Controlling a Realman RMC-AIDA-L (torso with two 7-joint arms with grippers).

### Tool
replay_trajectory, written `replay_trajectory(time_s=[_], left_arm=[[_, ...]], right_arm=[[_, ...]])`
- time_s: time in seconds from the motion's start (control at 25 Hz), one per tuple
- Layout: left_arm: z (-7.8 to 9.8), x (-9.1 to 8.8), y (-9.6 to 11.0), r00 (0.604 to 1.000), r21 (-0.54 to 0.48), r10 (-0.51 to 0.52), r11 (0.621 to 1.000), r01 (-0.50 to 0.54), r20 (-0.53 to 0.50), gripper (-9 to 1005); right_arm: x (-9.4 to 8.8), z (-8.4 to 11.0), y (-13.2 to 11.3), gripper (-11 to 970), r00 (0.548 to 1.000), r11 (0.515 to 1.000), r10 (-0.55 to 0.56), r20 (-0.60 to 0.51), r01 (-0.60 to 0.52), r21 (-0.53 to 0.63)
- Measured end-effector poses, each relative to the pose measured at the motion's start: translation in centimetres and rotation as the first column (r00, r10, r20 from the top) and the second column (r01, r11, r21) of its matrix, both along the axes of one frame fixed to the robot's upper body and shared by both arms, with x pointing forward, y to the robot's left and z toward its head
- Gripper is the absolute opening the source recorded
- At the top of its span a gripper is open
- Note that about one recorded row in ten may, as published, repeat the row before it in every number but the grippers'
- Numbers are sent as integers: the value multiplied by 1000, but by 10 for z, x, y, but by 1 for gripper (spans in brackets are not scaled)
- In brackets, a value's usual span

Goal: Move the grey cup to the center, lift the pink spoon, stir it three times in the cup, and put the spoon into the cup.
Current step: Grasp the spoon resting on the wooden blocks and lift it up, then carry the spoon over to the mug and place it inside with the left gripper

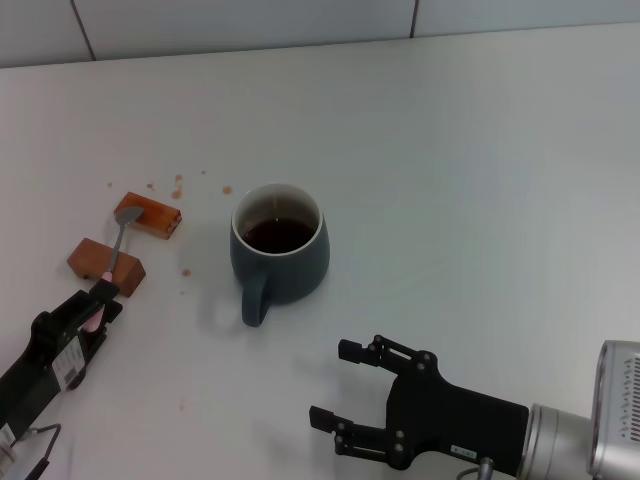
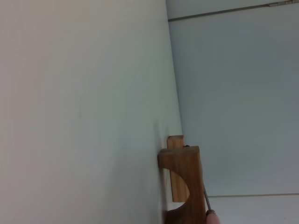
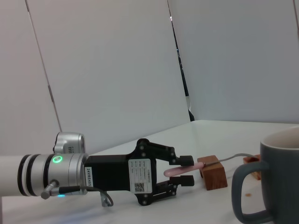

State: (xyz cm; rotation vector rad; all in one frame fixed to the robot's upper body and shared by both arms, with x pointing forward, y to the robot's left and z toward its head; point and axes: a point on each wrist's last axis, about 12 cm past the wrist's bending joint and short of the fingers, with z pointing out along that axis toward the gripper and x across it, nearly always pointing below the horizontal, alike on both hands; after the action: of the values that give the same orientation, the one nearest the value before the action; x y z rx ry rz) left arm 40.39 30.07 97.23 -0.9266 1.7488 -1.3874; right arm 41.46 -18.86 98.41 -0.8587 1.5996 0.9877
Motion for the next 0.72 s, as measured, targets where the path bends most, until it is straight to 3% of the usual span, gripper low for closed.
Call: replay_trajectory(time_s=[0.48, 0.72], left_arm=[[0, 0, 3, 1000, 33, 4, 999, -5, 16, 243], [8, 7, 5, 995, 81, -44, 996, 37, 84, 129]], right_arm=[[-1, -1, 0, 824, 1000, 1000, -3, 1, 3, -1], [-1, -1, 0, 824, 1000, 1000, -3, 1, 3, 0]])
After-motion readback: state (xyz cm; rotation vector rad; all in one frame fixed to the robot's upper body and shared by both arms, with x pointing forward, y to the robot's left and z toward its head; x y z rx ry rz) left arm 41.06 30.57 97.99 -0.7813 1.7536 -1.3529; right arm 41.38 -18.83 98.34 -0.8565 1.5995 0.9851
